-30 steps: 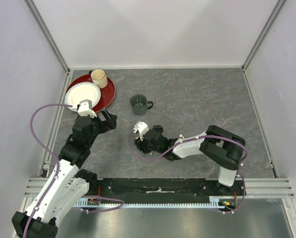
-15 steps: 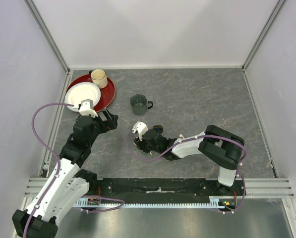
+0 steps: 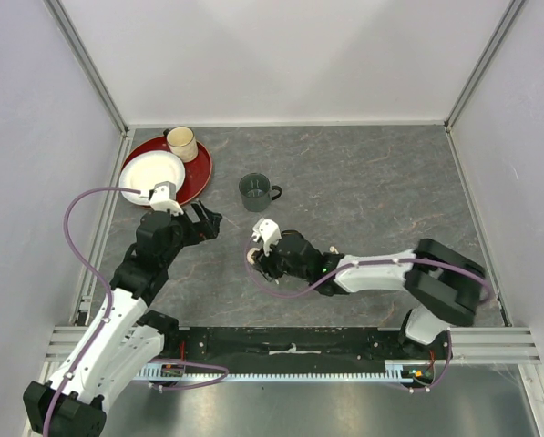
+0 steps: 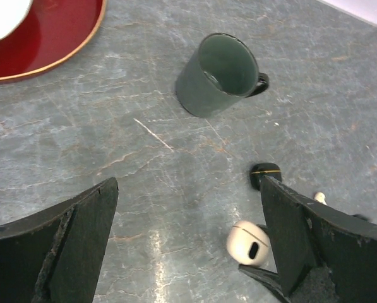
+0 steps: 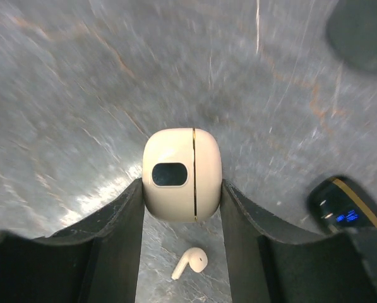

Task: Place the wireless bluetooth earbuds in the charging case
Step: Pick up the charging case at the center of the board.

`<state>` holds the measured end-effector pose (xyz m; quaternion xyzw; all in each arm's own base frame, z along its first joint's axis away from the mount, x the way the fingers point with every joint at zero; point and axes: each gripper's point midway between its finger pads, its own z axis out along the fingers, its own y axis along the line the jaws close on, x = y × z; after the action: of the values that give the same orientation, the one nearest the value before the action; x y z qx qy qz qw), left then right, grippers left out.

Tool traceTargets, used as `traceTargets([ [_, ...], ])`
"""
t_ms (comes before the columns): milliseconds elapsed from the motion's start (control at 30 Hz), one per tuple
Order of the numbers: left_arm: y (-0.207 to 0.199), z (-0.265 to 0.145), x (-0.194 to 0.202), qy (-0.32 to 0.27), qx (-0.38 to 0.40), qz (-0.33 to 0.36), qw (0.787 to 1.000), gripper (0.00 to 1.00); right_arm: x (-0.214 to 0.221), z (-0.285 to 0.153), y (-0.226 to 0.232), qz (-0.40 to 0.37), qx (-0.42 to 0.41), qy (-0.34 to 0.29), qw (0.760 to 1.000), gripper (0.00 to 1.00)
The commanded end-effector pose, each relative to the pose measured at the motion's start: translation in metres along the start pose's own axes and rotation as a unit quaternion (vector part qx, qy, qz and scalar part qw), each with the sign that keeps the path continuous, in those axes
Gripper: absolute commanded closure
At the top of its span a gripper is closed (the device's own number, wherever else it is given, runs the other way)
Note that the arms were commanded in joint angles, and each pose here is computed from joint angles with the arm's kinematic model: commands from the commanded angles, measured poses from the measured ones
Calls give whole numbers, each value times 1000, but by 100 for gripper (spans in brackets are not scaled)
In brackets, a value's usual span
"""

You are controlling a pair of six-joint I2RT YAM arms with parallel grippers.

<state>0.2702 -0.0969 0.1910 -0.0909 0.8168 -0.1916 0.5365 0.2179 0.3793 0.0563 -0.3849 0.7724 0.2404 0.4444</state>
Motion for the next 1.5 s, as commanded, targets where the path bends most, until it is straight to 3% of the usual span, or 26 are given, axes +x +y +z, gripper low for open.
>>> traceTargets([
  [0, -41, -4, -11, -11, 110, 4, 994, 1, -87, -48, 17, -27, -48, -112, 992, 89],
  [167, -81, -18, -12, -1, 225, 17, 974, 0, -108, -98, 11, -100, -53, -141, 984, 89],
  [267, -109, -35, -16, 1, 305, 30, 952, 0, -111, -124, 5, -137, -46, -166, 975, 89],
  [533, -161, -91, -13, 25, 503, 70, 861, 0, -111, -160, -4, -169, -30, -198, 965, 89],
  [567, -165, -99, -6, 42, 529, 77, 844, 1, -113, -164, -5, -169, -29, -203, 964, 89],
  [667, -168, -102, 8, 88, 564, 72, 818, 2, -113, -170, -7, -169, -24, -215, 961, 89],
  [833, -168, -94, 23, 139, 578, 40, 803, 6, -116, -177, -3, -171, -33, -232, 957, 89],
  [1000, -177, -98, 26, 140, 596, 44, 789, 7, -116, -178, -4, -173, -32, -235, 956, 89],
  [1467, -203, -76, 43, 164, 575, 29, 801, 11, -117, -175, -3, -166, -31, -239, 956, 89],
])
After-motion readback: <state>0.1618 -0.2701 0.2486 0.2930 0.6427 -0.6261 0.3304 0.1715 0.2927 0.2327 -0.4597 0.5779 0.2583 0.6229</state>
